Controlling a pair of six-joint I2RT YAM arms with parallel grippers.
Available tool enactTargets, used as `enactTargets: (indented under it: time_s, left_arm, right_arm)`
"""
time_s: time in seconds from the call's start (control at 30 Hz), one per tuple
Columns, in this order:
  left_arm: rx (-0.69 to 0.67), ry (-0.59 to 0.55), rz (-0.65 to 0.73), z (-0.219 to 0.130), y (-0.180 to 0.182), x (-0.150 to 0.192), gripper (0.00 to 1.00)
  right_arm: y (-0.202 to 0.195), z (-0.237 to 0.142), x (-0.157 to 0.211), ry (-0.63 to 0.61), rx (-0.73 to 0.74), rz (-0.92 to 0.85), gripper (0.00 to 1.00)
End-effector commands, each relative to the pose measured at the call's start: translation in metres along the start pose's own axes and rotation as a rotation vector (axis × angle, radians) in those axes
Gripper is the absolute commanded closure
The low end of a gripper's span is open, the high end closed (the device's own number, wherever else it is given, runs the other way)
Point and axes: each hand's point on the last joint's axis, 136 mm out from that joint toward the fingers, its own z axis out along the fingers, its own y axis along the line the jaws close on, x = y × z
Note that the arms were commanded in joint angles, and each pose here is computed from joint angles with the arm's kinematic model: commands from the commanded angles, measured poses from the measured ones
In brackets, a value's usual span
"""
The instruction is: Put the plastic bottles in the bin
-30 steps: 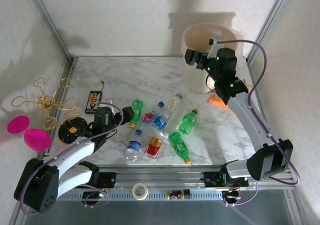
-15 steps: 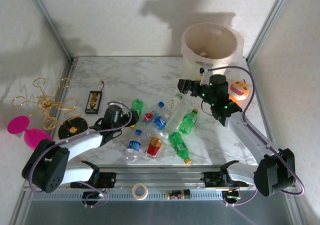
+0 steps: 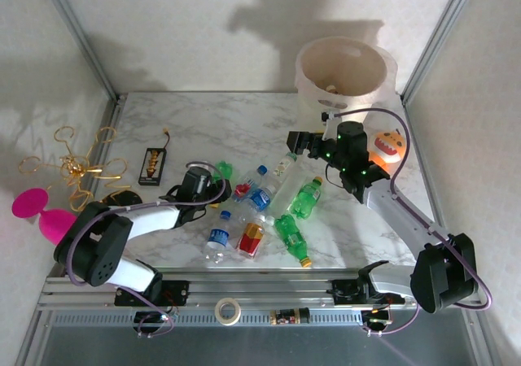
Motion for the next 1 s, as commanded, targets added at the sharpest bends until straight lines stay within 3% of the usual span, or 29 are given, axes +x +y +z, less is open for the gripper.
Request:
enactTargets:
  time_s: [0.0,0.43,0.67,0.97]
  left_arm:
    - [-0.013,-0.041,0.022,0.004,-0.005,-0.013,0.27]
    - [-0.042,0.014,0.055,0.022,-0.004,-0.007,0.39]
    - [-0.011,-0.01,0.038,0.015,-0.012,-0.015,0.56]
    - [0.064,-0.158,0.011,-0.022,-0.034,-0.058,0.66]
  right_arm:
    - [0.003,-0.002,-0.006,-0.019,0.005,-0.037,0.01]
    - [-0.03,-0.005,0.01,0.017,0.168,-0.062,0.01]
    - [-0.02,-0.001,0.023,0.058,0.093,-0.057,0.01]
    - [-0.006,-0.006,0.033,0.06,0.0,-0.043,0.01]
